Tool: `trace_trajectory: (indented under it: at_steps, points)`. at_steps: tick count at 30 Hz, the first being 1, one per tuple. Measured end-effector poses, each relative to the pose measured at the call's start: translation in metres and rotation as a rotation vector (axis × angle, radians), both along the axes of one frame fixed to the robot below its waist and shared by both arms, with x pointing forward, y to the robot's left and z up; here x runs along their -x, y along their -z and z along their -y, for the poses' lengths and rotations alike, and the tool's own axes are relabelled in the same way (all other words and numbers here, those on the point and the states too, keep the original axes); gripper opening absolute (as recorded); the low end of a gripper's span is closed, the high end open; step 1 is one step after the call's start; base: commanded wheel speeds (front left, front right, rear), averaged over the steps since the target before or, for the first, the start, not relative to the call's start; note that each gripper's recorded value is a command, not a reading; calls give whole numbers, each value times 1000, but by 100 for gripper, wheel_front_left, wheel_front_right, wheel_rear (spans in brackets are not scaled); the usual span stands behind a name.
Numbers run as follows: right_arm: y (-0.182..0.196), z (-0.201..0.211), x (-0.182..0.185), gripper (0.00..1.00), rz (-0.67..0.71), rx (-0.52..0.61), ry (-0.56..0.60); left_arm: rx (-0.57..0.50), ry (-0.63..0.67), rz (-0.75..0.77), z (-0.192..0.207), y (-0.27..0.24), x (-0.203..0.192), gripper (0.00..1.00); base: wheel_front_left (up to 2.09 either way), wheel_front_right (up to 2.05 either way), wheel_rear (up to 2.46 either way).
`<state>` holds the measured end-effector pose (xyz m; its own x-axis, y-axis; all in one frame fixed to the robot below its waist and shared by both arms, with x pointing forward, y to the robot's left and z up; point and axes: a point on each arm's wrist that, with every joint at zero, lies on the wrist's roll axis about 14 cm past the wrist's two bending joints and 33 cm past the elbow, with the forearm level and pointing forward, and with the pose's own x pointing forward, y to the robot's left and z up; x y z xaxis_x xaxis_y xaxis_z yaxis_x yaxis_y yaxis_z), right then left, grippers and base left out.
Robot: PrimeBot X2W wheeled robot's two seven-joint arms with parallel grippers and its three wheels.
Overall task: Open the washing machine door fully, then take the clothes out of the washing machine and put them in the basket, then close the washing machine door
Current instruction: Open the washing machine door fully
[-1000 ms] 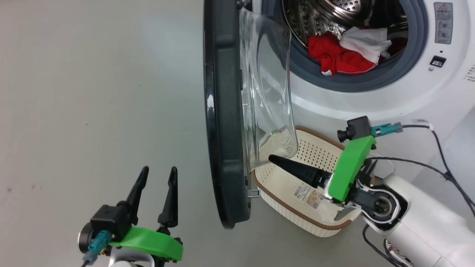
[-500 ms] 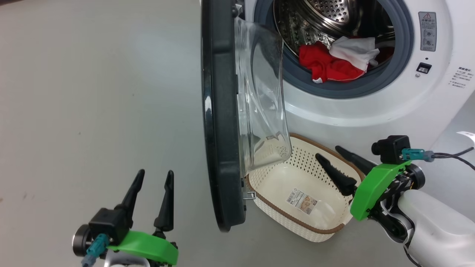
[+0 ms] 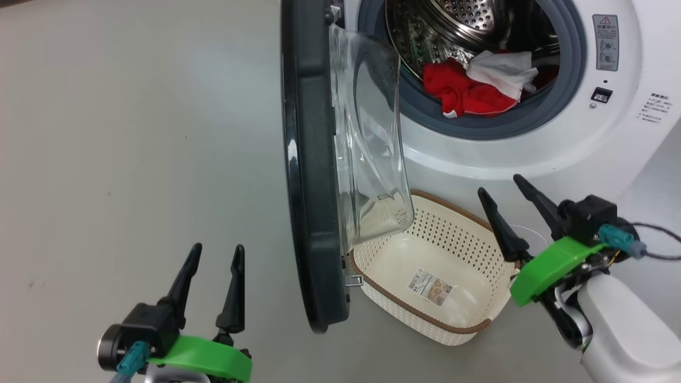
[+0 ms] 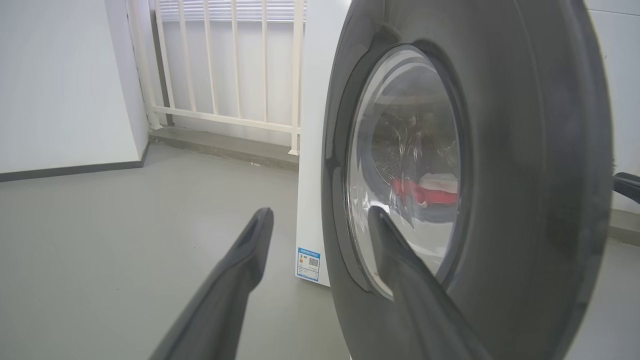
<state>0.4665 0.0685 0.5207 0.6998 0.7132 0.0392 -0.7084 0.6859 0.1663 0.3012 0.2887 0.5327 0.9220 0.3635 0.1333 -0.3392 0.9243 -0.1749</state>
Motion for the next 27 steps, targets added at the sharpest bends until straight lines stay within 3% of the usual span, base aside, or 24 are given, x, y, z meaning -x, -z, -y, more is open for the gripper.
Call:
trace_trajectory:
  at_steps: [15,27]
  points:
    - [6,32,21,100,61,-32,181,-6,-9,17,-2,-6,-2,100,0,0,0]
    - [16,43,29,100,49,-19,205,-5,2,9,1,-4,-6,100,0,0,0]
